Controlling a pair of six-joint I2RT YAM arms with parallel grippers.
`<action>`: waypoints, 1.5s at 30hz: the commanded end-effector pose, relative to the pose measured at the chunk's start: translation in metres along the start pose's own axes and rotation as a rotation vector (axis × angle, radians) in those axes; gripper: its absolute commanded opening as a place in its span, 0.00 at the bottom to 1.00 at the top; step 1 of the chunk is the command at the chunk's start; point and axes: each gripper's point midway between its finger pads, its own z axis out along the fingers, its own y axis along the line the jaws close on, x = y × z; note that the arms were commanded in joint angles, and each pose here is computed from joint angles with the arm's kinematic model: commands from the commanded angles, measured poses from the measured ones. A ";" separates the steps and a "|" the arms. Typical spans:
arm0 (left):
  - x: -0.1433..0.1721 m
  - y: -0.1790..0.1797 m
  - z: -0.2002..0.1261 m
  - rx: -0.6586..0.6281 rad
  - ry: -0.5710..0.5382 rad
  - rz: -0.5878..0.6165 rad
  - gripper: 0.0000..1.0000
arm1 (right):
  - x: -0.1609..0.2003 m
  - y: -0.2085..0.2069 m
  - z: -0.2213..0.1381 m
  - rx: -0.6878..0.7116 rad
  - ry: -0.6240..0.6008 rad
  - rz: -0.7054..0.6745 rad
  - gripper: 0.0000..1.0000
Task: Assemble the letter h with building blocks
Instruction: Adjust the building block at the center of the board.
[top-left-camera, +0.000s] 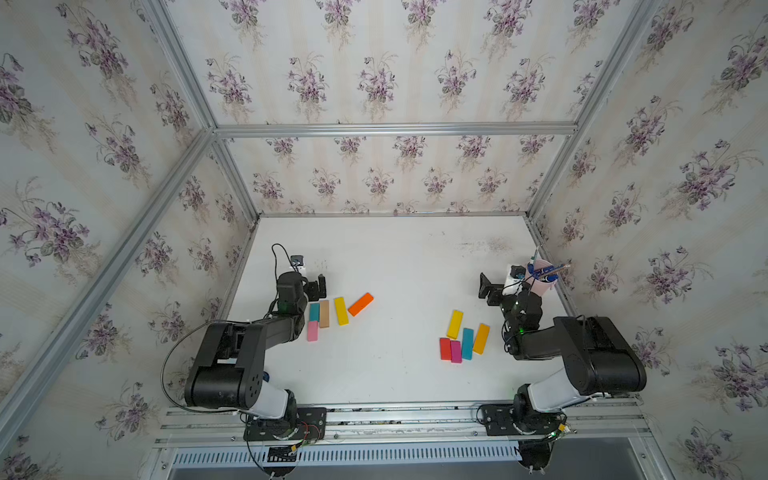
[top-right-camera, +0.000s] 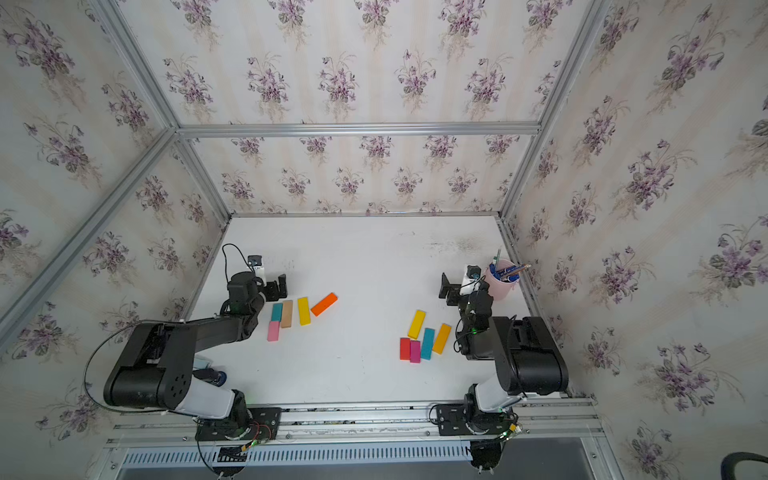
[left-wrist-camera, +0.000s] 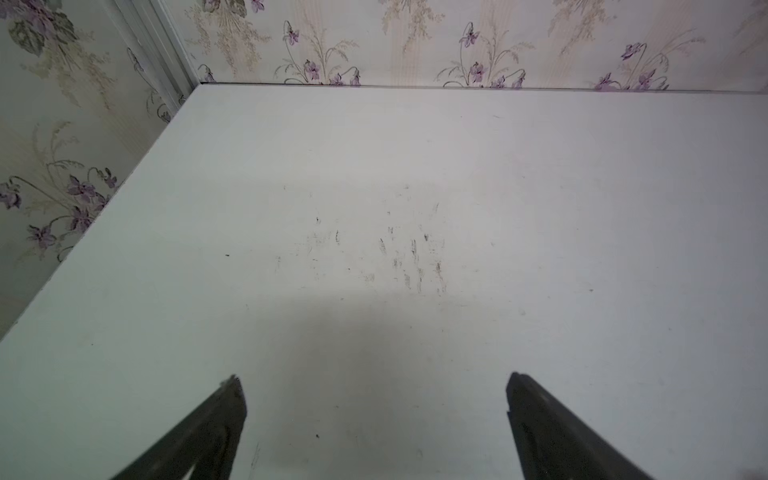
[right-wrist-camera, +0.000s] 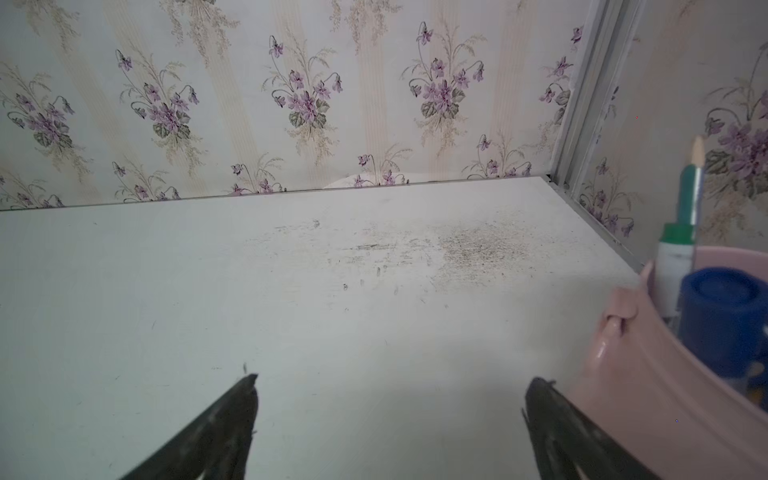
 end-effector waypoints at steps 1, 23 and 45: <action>-0.008 0.000 -0.001 -0.001 -0.029 0.008 1.00 | -0.013 -0.001 -0.001 0.009 -0.051 -0.017 1.00; -0.008 0.000 -0.001 0.001 -0.031 0.008 1.00 | -0.013 -0.003 0.000 0.021 -0.049 -0.009 1.00; -0.073 -0.023 -0.078 -0.101 0.315 -0.441 1.00 | -0.073 0.016 -0.017 0.247 0.312 0.602 0.99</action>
